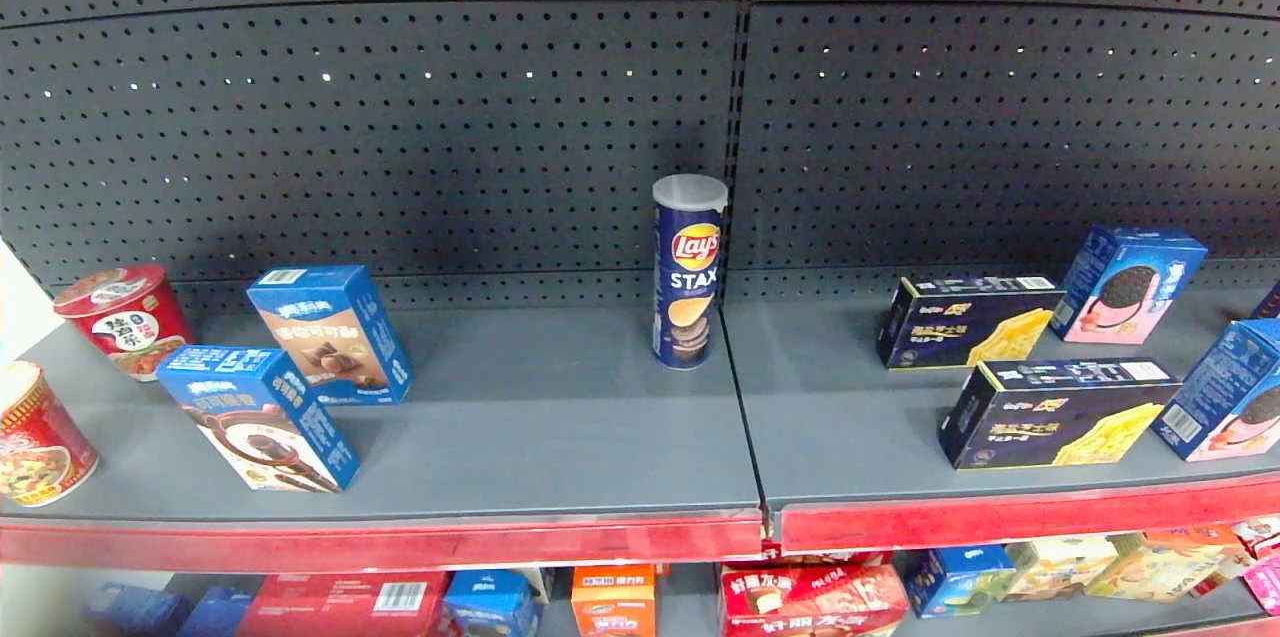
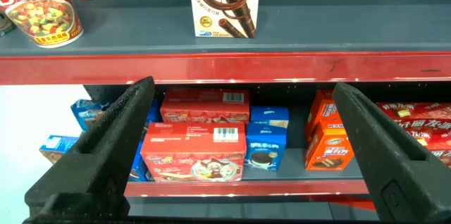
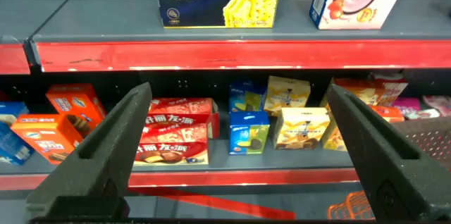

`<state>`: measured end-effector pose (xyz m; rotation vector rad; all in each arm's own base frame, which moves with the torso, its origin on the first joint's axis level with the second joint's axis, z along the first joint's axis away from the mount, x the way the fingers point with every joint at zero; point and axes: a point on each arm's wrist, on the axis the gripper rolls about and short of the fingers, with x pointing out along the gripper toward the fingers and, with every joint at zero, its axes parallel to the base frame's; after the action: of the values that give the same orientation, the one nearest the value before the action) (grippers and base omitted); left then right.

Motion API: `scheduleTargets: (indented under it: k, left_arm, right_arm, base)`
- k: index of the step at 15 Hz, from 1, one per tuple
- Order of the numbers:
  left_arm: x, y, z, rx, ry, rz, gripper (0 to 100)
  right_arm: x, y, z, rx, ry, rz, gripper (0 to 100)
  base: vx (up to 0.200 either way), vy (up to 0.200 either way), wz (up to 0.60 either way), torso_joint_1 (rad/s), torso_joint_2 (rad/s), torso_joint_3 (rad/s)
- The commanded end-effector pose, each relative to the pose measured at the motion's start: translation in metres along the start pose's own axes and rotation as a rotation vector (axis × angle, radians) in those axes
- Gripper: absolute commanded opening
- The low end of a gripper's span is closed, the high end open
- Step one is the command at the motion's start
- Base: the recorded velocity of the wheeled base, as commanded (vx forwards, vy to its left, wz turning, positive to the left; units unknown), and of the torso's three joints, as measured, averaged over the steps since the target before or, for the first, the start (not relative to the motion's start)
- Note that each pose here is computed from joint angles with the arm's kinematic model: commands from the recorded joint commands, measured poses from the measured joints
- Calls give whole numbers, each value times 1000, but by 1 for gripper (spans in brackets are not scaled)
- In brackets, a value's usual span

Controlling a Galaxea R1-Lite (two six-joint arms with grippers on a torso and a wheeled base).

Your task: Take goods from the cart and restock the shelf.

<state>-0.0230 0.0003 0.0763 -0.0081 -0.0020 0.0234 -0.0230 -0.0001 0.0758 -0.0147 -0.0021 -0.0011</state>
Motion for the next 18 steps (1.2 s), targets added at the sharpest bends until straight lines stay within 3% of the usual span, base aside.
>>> scheduleTargets:
  k: [1,3,4,5,10,12,14,16,18]
  left_arm:
    - [0,0,0,-1,0,1,100]
    - [0,0,0,-1,0,1,100]
    - [0,0,0,0,0,0,100]
    - [0,0,0,-1,0,1,100]
    - [0,0,0,-1,0,1,100]
    - [0,0,0,-1,0,1,100]
    - [0,0,0,-1,0,0,100]
    - [0,0,0,0,0,1,100]
    - [0,0,0,-1,0,1,100]
  right_arm:
    - [0,0,0,15,4,12,100]
    - [0,1,6,18,-4,52,100]
    - [-2,0,30,14,-30,50,100]
    - [21,0,69,26,111,56,100]
    - [18,-1,86,-30,80,-36,100]
    - [11,-2,93,-49,147,-130,100]
    - [6,-2,100,-51,182,-117,100]
    - [3,-2,108,-56,160,-96,100]
    - [1,-2,113,-103,154,-155,100]
  base:
    - [0,0,0,0,0,0]
    - [0,0,0,0,0,0]
    - [0,0,0,0,0,0]
    - [0,0,0,0,0,0]
    - [0,0,0,0,0,0]
    - [0,0,0,0,0,0]
    - [0,0,0,0,0,0]
    - [0,0,0,0,0,0]
    - [0,0,0,0,0,0]
